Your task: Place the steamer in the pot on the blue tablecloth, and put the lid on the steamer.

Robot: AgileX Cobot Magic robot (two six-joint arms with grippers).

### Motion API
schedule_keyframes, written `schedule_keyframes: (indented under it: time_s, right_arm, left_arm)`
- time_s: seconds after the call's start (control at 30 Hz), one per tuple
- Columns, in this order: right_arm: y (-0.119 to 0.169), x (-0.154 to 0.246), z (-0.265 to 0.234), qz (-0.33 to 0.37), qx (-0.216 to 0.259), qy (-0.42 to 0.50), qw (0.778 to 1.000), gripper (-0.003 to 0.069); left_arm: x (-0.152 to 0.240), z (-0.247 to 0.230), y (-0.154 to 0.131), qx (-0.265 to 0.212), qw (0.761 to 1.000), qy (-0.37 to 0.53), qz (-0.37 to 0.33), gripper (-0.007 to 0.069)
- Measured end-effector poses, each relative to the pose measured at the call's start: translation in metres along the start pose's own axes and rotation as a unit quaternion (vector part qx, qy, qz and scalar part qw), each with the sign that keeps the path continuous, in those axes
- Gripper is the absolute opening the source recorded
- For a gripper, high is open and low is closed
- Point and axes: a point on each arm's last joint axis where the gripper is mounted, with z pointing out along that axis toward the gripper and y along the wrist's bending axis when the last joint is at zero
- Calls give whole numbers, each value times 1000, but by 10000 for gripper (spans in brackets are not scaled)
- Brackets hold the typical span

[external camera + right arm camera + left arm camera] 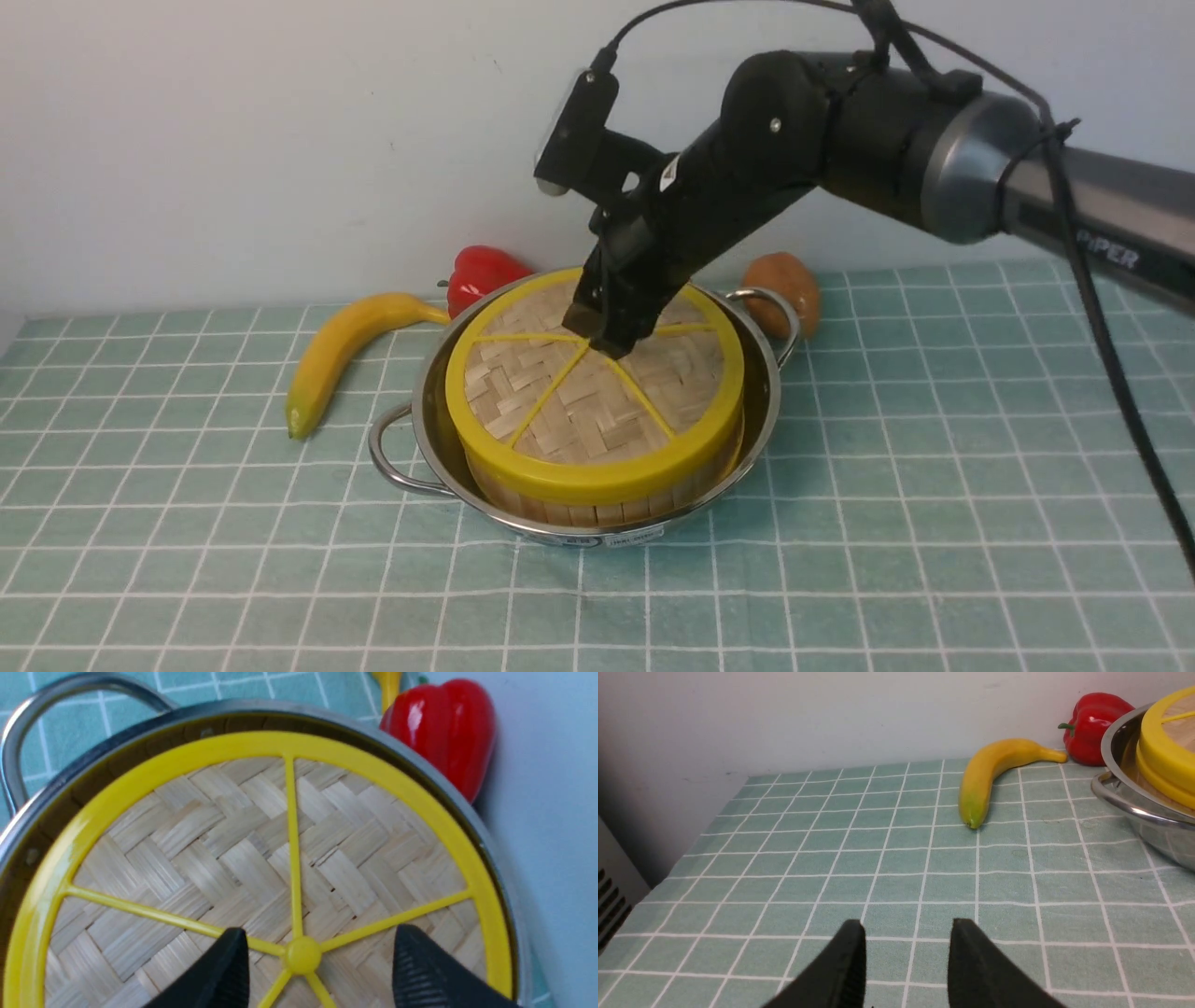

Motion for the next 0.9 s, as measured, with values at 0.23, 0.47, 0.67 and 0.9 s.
schedule_keyframes:
  time_s: [0.23, 0.47, 0.67, 0.9]
  right_arm:
    - [-1, -23, -53, 15, 30, -47, 998, 367]
    - [2, -35, -93, 52, 44, -78, 995, 200]
    - [5, -50, -147, 71, 73, -133, 986, -11]
    - [13, -59, -188, 108, 72, -189, 973, -16]
  left_arm:
    - [0, 0, 0, 0, 1000, 0, 0, 243]
    - [0, 0, 0, 0, 1000, 0, 0, 243]
    - [0, 0, 0, 0, 1000, 0, 0, 243]
    - [0, 0, 0, 0, 1000, 0, 0, 243]
